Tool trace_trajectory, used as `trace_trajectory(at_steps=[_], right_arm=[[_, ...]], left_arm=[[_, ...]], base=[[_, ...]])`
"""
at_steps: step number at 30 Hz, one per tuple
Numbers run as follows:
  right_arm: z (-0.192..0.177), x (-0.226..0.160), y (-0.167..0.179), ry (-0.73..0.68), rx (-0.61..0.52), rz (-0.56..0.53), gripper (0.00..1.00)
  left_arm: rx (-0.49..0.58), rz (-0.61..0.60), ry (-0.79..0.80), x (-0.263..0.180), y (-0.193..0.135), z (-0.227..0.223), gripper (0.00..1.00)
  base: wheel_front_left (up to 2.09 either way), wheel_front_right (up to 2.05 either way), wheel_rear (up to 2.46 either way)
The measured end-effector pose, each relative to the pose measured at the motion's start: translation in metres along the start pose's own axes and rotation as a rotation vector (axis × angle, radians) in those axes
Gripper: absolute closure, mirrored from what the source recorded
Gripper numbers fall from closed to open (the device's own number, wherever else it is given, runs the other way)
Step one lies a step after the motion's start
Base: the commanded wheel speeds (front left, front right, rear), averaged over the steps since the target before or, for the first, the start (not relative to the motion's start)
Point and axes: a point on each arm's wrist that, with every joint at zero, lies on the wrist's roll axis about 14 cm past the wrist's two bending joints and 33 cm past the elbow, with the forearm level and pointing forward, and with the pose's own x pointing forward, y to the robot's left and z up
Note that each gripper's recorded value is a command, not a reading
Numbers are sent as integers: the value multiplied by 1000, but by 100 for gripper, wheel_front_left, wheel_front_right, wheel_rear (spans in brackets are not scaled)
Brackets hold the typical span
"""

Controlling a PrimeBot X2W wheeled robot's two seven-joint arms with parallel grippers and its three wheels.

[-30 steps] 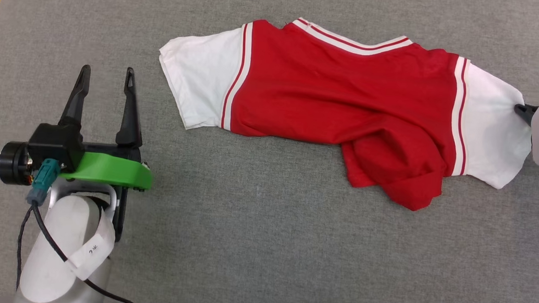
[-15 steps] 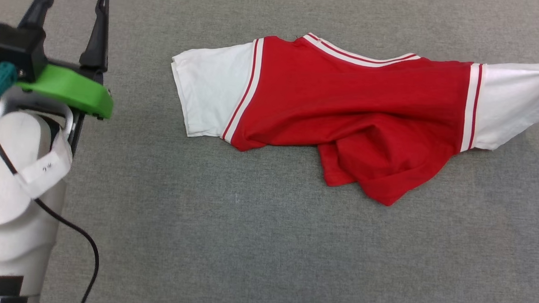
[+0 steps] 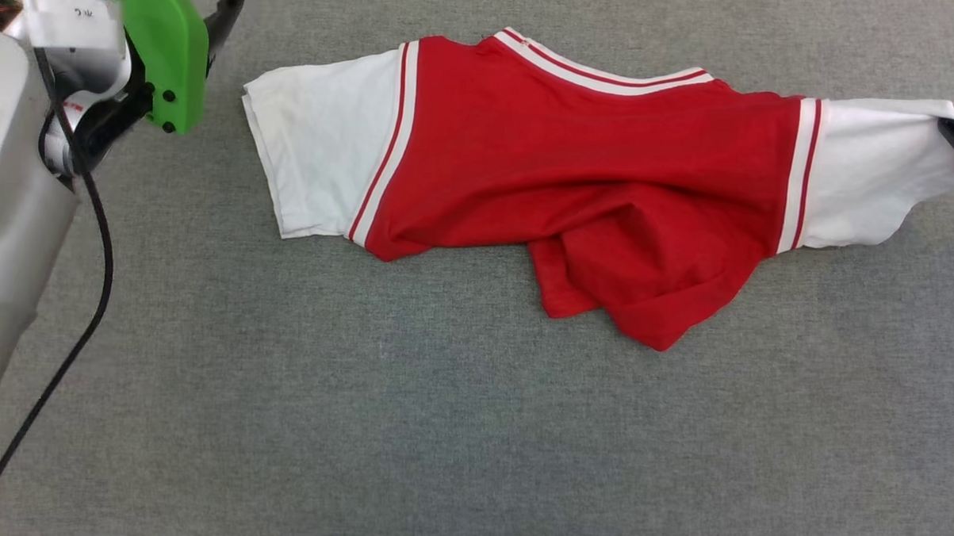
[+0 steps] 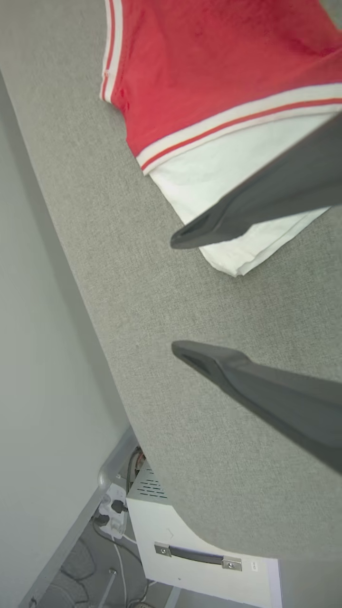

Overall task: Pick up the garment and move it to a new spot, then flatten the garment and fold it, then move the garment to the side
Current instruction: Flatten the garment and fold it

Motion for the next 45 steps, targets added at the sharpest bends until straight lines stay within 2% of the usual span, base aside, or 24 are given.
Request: trace_trajectory(at_steps=[5, 12, 15, 23, 24, 25, 26, 34, 40, 45], right_arm=[[-11, 4, 1, 29, 13, 0, 100], [-26, 14, 5, 65, 30, 14, 100], [-31, 18, 7, 76, 32, 18, 100], [-46, 21, 8, 115, 43, 21, 100], [-47, 21, 8, 117, 43, 21, 100], [-47, 21, 9, 119, 42, 22, 100], [-47, 21, 9, 119, 41, 23, 100], [-31, 12, 10, 66, 30, 16, 100], [2, 0, 4, -44, 8, -6, 100], [35, -21, -3, -152, -17, -35, 100]], left_arm=[[-3, -96, 285, 17, -20, -44, 0], [2, -112, 465, 35, -22, -87, 0], [1, -113, 516, 43, -22, -105, 0], [1, -144, 556, 54, -29, -114, 0], [12, -145, 562, 53, -29, -113, 34], [20, -144, 563, 53, -29, -113, 75], [31, -147, 558, 53, -31, -113, 100], [78, -152, 426, 43, -39, -94, 100], [127, -122, 160, 26, -33, -41, 100], [164, -107, -67, -8, -29, 13, 100]], base=[[0, 0, 0], [0, 0, 0], [0, 0, 0], [0, 0, 0], [0, 0, 0], [0, 0, 0], [0, 0, 0], [0, 0, 0], [0, 0, 0], [0, 0, 0]])
